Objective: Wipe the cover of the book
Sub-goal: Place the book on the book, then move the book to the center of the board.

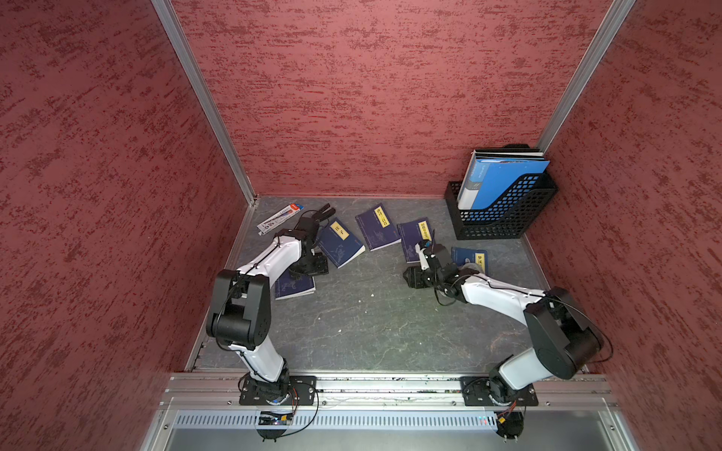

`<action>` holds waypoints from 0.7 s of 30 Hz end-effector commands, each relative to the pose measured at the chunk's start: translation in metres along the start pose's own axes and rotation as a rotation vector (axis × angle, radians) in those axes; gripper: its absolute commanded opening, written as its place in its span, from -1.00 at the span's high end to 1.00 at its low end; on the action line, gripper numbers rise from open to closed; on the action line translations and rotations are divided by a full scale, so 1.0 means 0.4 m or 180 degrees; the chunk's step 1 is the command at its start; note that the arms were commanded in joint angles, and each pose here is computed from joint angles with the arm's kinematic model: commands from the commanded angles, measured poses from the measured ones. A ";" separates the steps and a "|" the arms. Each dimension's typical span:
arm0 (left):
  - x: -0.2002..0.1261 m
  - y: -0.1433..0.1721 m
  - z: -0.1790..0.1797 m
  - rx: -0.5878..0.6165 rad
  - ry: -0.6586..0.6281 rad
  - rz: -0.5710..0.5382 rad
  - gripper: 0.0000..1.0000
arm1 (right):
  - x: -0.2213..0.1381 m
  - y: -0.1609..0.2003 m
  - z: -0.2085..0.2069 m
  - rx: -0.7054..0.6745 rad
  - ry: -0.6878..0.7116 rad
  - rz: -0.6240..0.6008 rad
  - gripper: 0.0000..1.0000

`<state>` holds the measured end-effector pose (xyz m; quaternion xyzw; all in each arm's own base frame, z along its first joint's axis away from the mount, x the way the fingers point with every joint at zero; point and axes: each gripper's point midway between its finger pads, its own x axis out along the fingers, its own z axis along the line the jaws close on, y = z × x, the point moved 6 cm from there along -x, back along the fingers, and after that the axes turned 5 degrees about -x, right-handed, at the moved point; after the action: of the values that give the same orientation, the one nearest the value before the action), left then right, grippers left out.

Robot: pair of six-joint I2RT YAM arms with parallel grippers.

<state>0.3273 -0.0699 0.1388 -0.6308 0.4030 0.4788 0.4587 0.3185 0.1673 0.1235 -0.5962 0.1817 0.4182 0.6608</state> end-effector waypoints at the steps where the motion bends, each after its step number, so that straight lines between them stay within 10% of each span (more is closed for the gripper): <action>1: -0.053 -0.026 -0.097 0.0126 0.0580 -0.0246 -0.62 | -0.057 -0.084 -0.122 0.0250 0.0487 -0.0287 -0.41; 21: -0.058 0.020 -0.265 0.0476 0.1528 -0.0289 -0.63 | -0.099 -0.015 -0.584 0.1430 0.1571 -0.0083 -0.43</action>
<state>0.3403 -0.1670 0.1672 -0.7000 0.4990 0.2879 0.4220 0.3577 -0.0574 0.1088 -0.5227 0.4049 0.1989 0.7234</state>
